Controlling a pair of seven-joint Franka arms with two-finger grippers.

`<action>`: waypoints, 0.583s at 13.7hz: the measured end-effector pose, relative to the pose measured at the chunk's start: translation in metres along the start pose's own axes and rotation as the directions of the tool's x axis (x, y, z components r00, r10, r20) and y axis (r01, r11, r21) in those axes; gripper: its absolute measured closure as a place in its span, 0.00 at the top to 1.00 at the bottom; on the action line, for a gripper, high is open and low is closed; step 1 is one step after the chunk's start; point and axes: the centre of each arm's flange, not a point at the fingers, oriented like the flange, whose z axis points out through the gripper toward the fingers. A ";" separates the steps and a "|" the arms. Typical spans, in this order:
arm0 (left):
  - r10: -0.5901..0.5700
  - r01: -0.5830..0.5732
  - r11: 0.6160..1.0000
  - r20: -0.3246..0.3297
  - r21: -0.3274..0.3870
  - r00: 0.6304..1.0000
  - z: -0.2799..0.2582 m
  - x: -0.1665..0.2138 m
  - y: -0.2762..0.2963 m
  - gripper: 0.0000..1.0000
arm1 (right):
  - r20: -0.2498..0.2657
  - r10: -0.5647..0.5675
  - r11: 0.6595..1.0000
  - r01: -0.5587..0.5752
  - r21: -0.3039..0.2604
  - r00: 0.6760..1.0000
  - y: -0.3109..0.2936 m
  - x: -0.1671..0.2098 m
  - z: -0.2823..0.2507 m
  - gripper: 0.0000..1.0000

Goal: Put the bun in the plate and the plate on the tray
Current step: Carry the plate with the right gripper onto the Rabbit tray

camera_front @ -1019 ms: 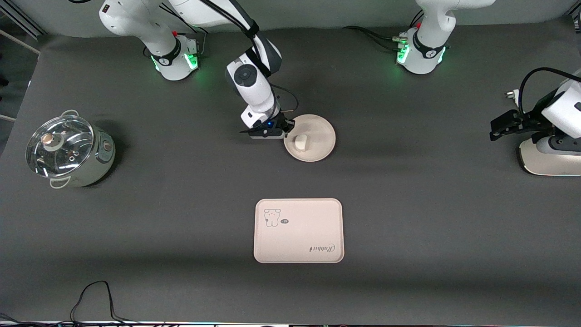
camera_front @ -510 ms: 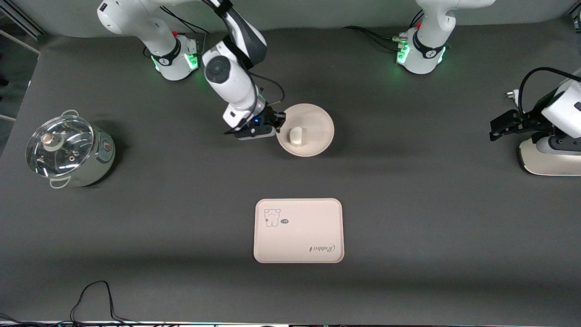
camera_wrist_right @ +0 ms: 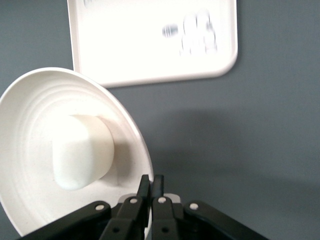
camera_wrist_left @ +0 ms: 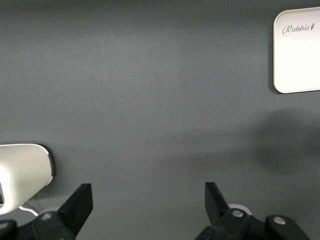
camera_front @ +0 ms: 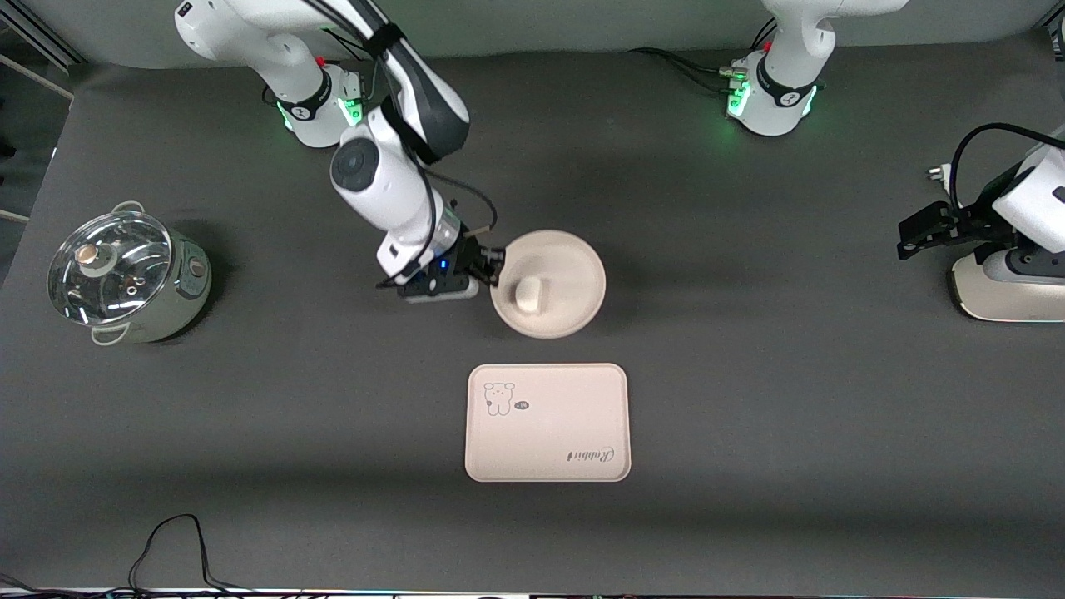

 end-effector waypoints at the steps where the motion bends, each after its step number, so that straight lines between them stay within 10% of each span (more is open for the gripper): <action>1: 0.000 0.000 1.000 -0.001 0.000 1.000 0.000 0.000 0.000 1.00 | 0.000 0.006 1.000 -0.006 0.003 1.000 -0.007 0.026 0.003 0.04; 8: 0.000 0.000 1.000 -0.001 0.000 1.000 0.000 0.001 0.000 1.00 | -0.055 0.001 0.999 -0.003 -0.047 0.998 -0.019 0.152 0.032 0.04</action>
